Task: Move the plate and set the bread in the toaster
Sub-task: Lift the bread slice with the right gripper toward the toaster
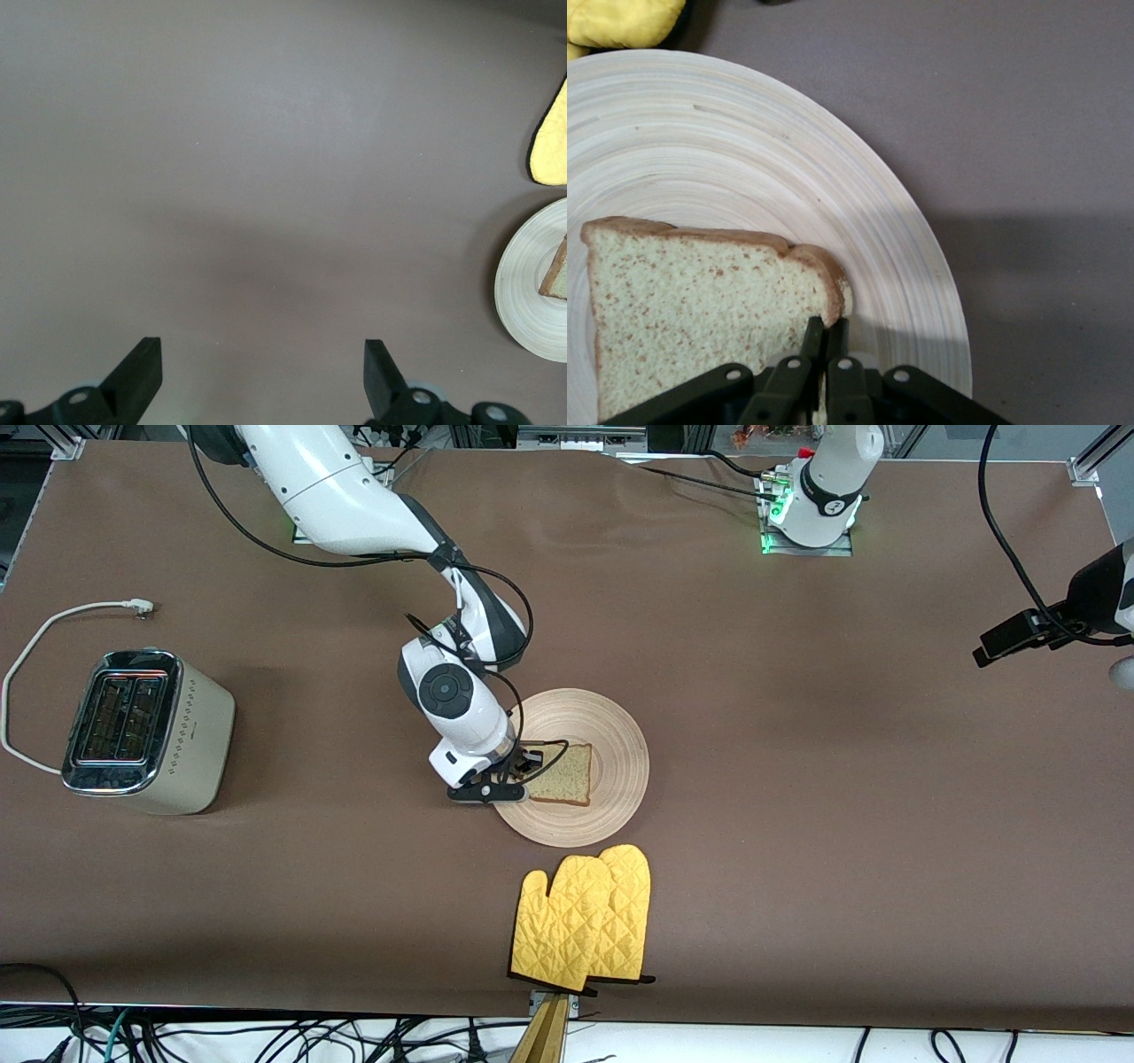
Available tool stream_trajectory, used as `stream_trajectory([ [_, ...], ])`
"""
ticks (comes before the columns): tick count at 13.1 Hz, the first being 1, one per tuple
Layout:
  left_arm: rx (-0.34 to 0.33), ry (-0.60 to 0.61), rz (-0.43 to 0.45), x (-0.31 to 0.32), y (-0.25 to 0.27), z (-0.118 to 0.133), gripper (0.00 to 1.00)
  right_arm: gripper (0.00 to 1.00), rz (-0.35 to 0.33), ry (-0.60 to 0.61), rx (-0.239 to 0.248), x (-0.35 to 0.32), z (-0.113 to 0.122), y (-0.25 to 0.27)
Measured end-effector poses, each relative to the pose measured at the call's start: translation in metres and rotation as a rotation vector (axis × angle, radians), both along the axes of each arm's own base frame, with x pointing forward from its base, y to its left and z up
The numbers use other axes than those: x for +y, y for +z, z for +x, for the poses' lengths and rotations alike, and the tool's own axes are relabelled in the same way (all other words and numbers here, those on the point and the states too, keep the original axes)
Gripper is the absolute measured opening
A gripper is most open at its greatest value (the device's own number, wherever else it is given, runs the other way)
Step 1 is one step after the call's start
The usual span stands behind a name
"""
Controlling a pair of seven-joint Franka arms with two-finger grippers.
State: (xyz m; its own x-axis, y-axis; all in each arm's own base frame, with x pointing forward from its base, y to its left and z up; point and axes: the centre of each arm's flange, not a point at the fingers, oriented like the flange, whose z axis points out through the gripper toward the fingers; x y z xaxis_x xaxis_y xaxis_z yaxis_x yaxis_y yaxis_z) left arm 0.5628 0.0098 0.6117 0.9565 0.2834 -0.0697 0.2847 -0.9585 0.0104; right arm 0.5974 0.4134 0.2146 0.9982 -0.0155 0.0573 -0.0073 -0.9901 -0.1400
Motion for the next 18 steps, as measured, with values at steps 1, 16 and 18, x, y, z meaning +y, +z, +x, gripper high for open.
stream_trajectory([
  [1, 0.0, 0.0, 0.0, 0.0, 0.0, 0.0, 1.0, 0.04, -0.005, 0.008, -0.01, 0.001, 0.001, 0.002],
  [16, 0.0, 0.0, 0.0, 0.0, 0.0, 0.0, 1.0, 0.04, -0.253, 0.074, 0.219, -0.147, 0.021, 0.243],
  [18, 0.0, 0.0, 0.0, 0.0, 0.0, 0.0, 1.0, 0.04, -0.314, 0.071, 0.293, -0.203, 0.024, 0.255],
])
